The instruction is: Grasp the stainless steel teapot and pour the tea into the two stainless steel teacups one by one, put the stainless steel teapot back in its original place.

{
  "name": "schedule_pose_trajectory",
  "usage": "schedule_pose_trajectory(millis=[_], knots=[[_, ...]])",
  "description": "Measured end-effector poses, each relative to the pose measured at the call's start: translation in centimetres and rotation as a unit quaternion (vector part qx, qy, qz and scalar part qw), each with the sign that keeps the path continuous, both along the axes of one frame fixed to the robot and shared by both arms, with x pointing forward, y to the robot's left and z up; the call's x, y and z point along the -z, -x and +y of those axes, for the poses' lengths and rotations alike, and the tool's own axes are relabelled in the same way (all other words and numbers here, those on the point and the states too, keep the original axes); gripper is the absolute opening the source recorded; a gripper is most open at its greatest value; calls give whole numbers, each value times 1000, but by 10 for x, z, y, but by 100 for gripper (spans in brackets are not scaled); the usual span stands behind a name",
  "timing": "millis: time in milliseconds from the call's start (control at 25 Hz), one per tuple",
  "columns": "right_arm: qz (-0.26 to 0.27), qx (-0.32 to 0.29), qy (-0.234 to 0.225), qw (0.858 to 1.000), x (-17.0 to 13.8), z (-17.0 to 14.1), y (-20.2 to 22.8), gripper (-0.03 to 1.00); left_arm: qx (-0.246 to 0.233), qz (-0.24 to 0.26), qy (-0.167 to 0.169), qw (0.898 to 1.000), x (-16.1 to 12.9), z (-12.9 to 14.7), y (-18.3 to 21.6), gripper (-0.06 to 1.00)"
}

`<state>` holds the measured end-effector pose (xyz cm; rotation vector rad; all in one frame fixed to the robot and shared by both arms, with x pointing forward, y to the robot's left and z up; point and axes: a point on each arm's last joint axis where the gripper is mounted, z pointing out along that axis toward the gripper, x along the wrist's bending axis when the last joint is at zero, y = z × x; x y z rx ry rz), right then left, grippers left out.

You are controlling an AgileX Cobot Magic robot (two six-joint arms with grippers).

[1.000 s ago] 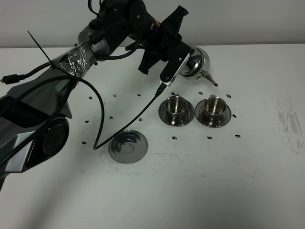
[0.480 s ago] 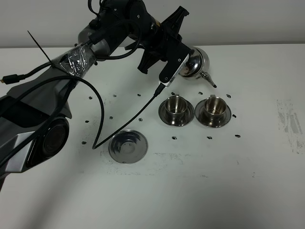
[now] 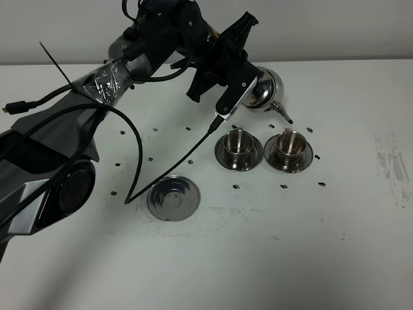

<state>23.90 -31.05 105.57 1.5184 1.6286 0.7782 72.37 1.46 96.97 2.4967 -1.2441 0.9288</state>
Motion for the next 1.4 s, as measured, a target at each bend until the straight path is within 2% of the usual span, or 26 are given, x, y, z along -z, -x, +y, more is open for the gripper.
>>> schedule_pose_trajectory(millis=[440, 1400], knots=[[0, 0, 0, 1000, 0, 0, 0, 58, 2, -8, -28, 1000, 1, 4, -1, 18], [0, 0, 0, 1000, 0, 0, 0, 58, 17, -19, -44, 999, 2, -8, 6, 18]])
